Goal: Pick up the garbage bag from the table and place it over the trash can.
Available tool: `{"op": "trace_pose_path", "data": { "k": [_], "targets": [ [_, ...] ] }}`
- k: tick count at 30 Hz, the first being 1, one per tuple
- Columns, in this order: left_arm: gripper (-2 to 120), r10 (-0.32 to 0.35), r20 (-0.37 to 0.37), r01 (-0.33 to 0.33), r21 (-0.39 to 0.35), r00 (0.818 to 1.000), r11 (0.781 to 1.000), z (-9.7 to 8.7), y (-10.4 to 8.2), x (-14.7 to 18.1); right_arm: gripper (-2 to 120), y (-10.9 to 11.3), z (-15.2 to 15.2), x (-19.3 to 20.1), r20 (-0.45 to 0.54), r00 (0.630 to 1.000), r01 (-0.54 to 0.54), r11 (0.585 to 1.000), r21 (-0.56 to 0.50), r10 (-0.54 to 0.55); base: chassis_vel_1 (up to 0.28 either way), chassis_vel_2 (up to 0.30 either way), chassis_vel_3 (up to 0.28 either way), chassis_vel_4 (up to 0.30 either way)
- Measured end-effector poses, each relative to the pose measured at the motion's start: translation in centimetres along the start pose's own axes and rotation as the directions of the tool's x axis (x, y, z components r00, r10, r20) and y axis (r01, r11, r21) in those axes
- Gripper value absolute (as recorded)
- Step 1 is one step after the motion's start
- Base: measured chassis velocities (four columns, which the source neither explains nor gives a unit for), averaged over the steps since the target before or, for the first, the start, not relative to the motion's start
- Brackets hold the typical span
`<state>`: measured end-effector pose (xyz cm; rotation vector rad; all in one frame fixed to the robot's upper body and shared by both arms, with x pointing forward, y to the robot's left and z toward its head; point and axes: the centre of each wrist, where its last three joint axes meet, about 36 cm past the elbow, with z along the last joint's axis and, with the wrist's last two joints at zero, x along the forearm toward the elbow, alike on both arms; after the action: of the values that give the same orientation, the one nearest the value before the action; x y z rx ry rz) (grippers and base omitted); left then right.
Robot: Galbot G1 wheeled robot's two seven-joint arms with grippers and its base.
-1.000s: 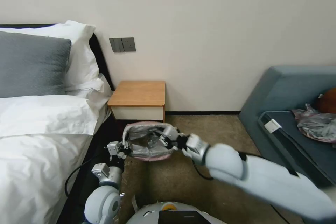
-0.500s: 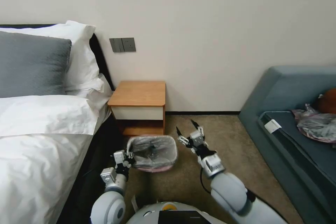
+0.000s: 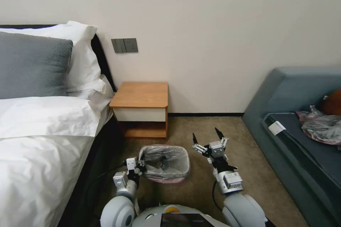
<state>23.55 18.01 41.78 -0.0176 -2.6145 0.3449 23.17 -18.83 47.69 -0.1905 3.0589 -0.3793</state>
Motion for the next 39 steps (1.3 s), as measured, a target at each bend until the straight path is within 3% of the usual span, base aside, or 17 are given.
{"op": "trace_pose_path", "data": {
  "k": [6, 18, 25, 28, 32, 34, 37, 39],
  "targets": [
    [4, -0.007, -0.061, 0.010, 0.045, 0.998, 0.999, 0.0, -1.0, -0.4, 100, 0.0, 0.0, -0.1, 0.003, 1.000, -0.009, 1.000, -0.003, 0.009, 0.000, 0.000, 0.000, 0.000],
    [4, -0.032, -0.094, 0.036, 0.043, 0.995, 0.998, 0.7, -1.2, -1.3, 100, 0.4, 0.3, -0.1, -0.007, 1.000, -0.003, 1.000, -0.007, 0.003, 0.000, 0.000, 0.000, 0.000],
    [26, -0.042, -0.113, 0.046, 0.035, 0.993, 0.998, 0.9, -1.2, -1.8, 100, 0.1, 0.3, -0.2, -0.008, 1.000, -0.017, 1.000, -0.007, 0.017, 0.000, 0.000, 0.000, 0.000],
    [42, -0.047, -0.116, 0.051, 0.036, 0.992, 0.998, 0.9, -1.2, -1.8, 100, 0.0, 0.3, -0.4, -0.007, 1.000, -0.020, 1.000, -0.010, 0.020, 0.000, 0.000, 0.000, 0.000],
    [49, -0.049, -0.113, 0.054, 0.037, 0.992, 0.998, 0.7, -1.2, -1.6, 100, 0.0, 0.2, -0.4, -0.007, 1.000, -0.021, 1.000, -0.014, 0.021, 0.000, 0.000, 0.000, 0.000],
    [62, -0.053, -0.103, 0.057, 0.039, 0.993, 0.998, 0.4, -1.1, -1.4, 100, 0.0, 0.2, -0.5, -0.006, 1.000, -0.022, 1.000, -0.017, 0.022, 0.000, 0.000, 0.000, 0.000],
    [69, -0.059, -0.093, 0.063, 0.040, 0.994, 0.997, 0.1, -0.9, -1.2, 100, 0.0, 0.2, -0.5, -0.007, 1.000, -0.024, 0.999, -0.024, 0.024, 0.000, 0.000, 0.000, 0.000],
    [81, -0.067, -0.080, 0.070, 0.038, 0.995, 0.997, -0.2, -0.7, -1.0, 100, 0.0, 0.2, -0.5, -0.010, 1.000, -0.026, 0.999, -0.032, 0.026, 0.000, 0.000, 0.000, 0.000]
  ]
}}
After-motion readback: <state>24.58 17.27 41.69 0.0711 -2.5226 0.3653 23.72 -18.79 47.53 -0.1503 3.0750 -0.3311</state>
